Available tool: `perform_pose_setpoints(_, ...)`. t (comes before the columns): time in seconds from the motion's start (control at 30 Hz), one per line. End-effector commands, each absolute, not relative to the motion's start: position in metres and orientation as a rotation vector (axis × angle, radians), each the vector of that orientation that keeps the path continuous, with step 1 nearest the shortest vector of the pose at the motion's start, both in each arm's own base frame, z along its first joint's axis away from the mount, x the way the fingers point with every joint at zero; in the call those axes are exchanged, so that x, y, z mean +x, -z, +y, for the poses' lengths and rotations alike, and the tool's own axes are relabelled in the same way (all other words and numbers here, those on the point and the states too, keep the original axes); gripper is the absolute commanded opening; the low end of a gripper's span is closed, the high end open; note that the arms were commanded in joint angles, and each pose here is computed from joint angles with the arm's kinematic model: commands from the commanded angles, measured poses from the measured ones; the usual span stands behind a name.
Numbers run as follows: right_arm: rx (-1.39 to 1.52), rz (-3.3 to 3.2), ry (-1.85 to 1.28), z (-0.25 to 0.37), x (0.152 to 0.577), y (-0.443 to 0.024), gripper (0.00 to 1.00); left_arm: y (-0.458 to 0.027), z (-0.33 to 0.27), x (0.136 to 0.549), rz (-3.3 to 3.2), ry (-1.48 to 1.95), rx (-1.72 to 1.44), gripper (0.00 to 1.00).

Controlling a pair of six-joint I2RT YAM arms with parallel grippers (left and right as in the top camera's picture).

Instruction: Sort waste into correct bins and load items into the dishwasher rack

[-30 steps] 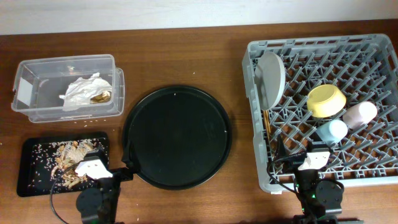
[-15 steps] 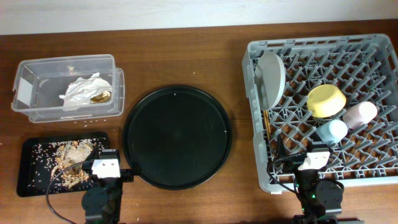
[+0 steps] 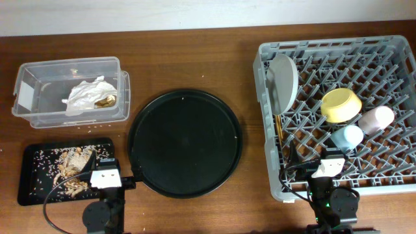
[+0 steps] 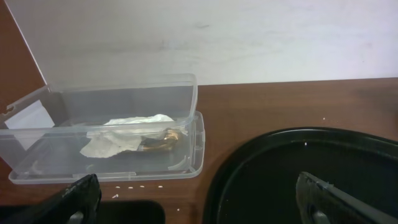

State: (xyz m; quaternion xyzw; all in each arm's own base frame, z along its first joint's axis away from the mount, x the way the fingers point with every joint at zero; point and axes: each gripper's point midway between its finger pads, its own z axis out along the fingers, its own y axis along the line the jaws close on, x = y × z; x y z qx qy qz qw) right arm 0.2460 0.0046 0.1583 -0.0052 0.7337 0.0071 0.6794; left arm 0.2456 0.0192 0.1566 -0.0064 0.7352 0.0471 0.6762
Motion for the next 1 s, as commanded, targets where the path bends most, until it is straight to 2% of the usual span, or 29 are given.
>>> perform_pose_setpoints(0.0, 0.004, 1.651, -0.013, 0.0025, 0.246, -0.1553, 0.99, -0.156, 0.0198, 0.2451, 1.652, -0.12, -0.003, 0.99)
perform_pose_setpoints(0.97, 0.004, 1.651, -0.014, 0.0025, 0.246, -0.1553, 0.99, -0.1559, 0.0145, 0.2455, 1.652, -0.094, 0.006, 0.99)
